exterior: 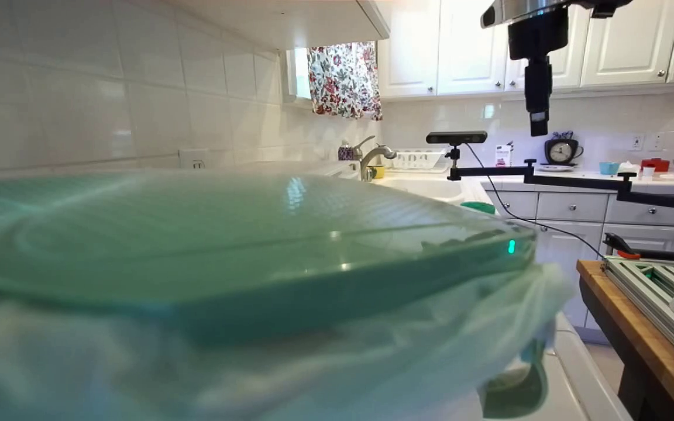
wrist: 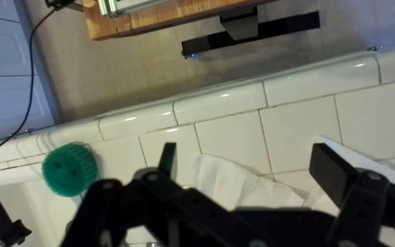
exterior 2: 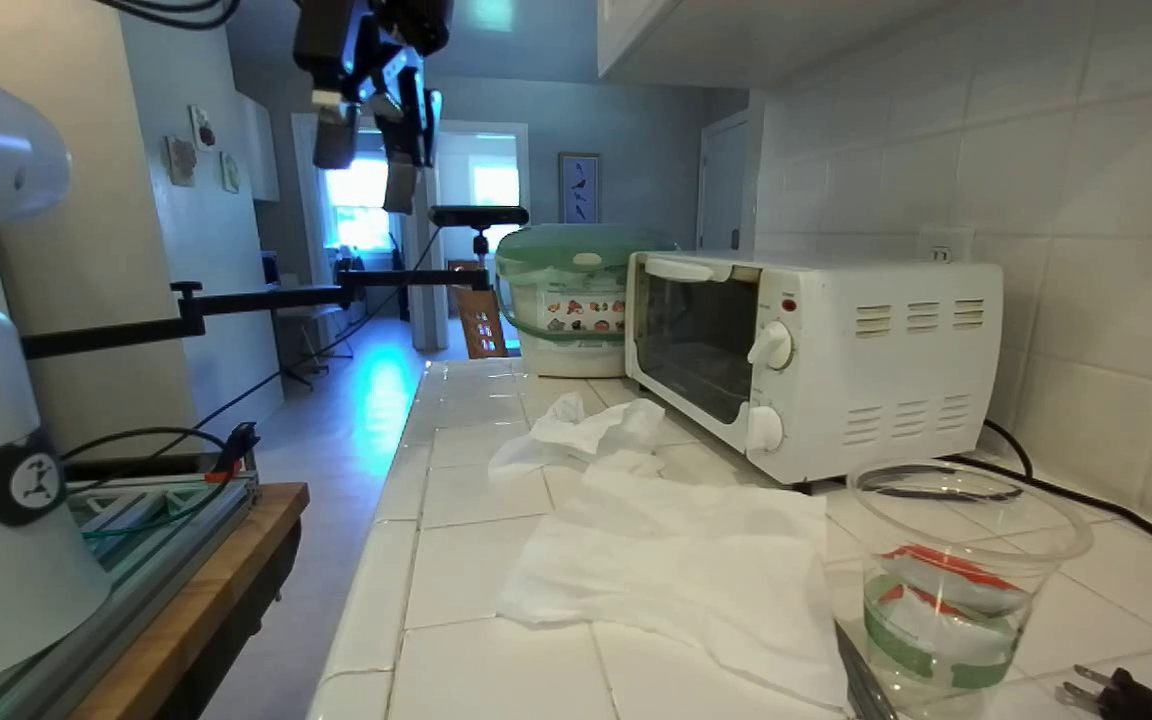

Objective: Pick up the tissue and then use it to wipe the mini oven door

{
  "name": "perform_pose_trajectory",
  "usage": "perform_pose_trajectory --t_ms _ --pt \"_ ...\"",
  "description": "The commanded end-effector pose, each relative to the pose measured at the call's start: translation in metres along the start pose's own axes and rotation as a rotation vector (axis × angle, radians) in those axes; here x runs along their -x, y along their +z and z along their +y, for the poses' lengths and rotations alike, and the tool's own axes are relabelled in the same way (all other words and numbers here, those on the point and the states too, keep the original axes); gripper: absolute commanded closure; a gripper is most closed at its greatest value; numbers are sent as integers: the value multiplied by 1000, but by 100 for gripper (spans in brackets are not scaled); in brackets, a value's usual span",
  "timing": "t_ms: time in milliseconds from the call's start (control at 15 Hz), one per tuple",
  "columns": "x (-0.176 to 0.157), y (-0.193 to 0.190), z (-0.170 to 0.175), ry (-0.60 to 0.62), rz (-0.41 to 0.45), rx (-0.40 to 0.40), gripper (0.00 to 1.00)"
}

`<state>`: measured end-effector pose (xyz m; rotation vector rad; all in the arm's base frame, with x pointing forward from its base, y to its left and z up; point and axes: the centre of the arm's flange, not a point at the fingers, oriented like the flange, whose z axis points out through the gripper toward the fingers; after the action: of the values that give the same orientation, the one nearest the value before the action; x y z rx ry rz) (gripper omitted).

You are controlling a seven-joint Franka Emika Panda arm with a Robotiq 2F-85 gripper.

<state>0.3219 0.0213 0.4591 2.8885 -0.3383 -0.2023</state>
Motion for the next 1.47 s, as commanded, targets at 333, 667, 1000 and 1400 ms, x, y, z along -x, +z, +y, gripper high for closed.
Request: perform_pose_trajectory --t_ms 333,667,1000,1400 --pt "-59 77 44 187 83 -134 0" --pt "-83 115 46 189 185 -137 0" --pt "-102 145 28 128 264 -148 0" --pt "-107 156 23 125 246 -167 0"
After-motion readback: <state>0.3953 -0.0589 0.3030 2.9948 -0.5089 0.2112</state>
